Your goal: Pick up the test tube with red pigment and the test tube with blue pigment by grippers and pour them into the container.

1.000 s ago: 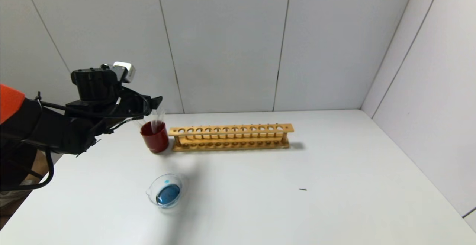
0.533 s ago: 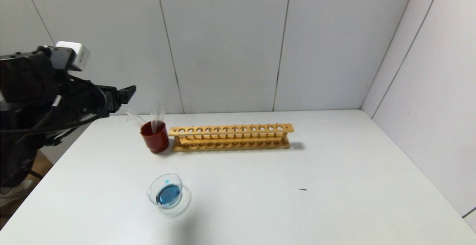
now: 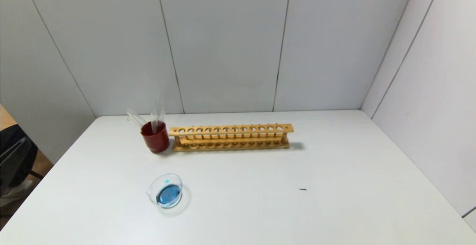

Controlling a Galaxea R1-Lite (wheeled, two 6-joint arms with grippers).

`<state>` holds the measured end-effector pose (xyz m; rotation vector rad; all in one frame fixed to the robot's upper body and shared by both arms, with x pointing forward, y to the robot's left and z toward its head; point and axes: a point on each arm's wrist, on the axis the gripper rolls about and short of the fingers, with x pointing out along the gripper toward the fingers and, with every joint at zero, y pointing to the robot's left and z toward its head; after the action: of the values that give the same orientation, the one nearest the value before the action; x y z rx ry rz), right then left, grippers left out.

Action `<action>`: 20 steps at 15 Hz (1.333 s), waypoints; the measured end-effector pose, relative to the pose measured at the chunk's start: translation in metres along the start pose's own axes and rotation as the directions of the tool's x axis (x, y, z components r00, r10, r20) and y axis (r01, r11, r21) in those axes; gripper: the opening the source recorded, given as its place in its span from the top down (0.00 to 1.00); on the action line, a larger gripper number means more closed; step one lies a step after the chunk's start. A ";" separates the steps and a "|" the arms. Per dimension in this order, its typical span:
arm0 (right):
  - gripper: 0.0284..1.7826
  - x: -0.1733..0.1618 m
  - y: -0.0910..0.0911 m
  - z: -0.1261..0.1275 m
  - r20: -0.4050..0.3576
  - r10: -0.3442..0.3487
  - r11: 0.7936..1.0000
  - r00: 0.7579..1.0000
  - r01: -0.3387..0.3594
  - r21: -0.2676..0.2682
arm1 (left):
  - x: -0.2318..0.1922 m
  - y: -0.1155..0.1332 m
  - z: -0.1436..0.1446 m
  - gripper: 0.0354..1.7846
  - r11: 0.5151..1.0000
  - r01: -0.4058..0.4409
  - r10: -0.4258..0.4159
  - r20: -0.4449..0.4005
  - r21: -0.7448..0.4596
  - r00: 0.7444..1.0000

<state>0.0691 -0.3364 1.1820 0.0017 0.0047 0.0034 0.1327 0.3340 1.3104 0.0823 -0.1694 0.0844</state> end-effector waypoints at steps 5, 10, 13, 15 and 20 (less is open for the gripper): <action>0.02 0.000 0.000 0.000 0.000 0.000 1.000 1.000 0.000 0.000 | -0.079 0.002 -0.042 0.02 0.994 0.108 -0.108 0.006 0.013 0.994; 0.02 0.000 0.000 0.000 0.000 0.000 1.000 1.000 0.000 0.000 | -0.093 0.001 -0.060 0.02 0.996 0.082 -0.083 0.014 0.039 0.996; 0.02 0.000 0.000 0.000 0.000 0.000 1.000 1.000 0.000 0.000 | -0.088 -0.001 -0.088 0.02 0.994 0.088 -0.084 -0.068 0.061 0.994; 0.02 0.000 0.000 0.000 0.000 0.000 1.000 1.000 0.000 0.000 | -0.085 -0.003 -0.104 0.02 0.993 0.101 -0.094 -0.115 0.054 0.989; 0.02 0.000 0.000 0.000 0.000 0.000 1.000 1.000 0.000 0.000 | -0.085 -0.005 -0.116 0.02 0.991 0.124 -0.115 -0.171 0.048 0.979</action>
<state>0.0691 -0.3364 1.1821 0.0017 0.0043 0.0034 0.0688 0.3332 1.1818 0.1431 0.0066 -0.0240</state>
